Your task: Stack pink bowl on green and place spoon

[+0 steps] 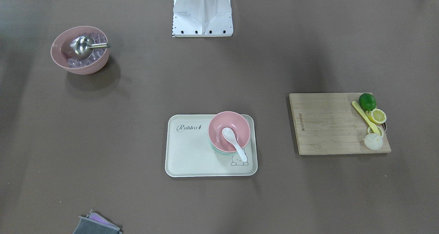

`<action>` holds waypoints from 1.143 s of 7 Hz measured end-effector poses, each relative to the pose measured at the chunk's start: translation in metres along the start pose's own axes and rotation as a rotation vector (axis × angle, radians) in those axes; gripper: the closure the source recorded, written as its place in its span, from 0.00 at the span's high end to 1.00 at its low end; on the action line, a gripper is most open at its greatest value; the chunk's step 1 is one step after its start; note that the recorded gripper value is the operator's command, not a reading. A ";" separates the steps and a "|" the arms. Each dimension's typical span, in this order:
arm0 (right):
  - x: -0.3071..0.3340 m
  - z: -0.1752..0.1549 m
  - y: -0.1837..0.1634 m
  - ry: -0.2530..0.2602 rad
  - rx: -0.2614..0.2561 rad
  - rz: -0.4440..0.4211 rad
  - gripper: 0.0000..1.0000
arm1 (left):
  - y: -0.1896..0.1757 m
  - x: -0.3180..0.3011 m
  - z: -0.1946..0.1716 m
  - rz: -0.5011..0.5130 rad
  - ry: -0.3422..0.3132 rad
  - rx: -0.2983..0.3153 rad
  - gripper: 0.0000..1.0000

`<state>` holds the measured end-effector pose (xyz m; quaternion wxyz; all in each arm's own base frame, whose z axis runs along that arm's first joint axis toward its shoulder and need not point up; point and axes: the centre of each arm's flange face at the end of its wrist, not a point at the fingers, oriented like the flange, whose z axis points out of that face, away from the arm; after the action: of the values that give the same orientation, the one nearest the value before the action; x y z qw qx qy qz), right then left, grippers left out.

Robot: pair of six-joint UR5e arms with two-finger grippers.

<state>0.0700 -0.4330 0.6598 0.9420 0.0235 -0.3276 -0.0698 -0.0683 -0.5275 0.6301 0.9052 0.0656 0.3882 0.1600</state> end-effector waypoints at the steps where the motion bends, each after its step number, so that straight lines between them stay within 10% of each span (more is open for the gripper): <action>1: 0.002 0.002 0.003 0.006 -0.005 -0.008 1.00 | 0.003 -0.003 0.000 -0.007 0.003 0.004 0.98; 8: 0.001 -0.001 -0.001 0.012 -0.006 0.001 1.00 | 0.095 -0.005 0.019 0.040 -0.089 0.037 0.98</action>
<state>0.0709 -0.4344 0.6593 0.9439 0.0210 -0.3219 -0.0701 -0.0799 -0.4397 0.6699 0.9168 0.0973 0.3491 0.1679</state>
